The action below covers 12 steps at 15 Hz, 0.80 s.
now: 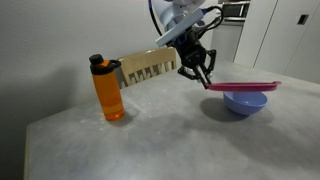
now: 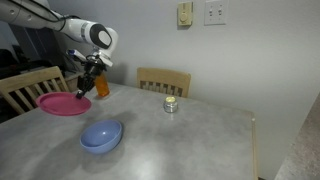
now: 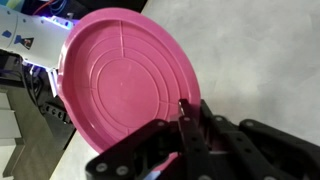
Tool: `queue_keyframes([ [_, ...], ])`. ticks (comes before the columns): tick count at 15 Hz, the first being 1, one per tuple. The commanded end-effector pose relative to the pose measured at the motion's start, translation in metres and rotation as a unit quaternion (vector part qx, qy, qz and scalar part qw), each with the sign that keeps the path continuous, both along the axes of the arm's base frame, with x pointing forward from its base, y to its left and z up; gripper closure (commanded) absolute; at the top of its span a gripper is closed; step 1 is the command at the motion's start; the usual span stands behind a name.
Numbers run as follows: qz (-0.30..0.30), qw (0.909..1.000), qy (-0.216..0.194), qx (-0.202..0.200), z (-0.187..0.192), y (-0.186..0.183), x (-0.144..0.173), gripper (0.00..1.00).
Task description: Place the pink plate on the blue bowl
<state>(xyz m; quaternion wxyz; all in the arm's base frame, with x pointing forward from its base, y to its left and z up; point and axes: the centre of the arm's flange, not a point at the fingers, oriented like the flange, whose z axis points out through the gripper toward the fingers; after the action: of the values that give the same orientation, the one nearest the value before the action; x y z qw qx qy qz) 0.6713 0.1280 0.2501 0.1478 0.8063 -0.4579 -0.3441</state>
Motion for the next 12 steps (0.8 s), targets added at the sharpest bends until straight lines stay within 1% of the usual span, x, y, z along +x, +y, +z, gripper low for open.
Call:
queue_keyframes([
  [1, 0.009, 0.9998, 0.016, 0.007, 0.014, 0.003, 0.021, 0.97],
  [4, -0.002, 1.0, 0.007, 0.003, 0.017, -0.008, 0.015, 0.97],
  [7, -0.035, 0.9993, -0.004, -0.006, 0.01, -0.03, 0.004, 0.97],
  [12, -0.068, 0.9968, -0.042, -0.001, -0.007, -0.061, 0.001, 0.97],
])
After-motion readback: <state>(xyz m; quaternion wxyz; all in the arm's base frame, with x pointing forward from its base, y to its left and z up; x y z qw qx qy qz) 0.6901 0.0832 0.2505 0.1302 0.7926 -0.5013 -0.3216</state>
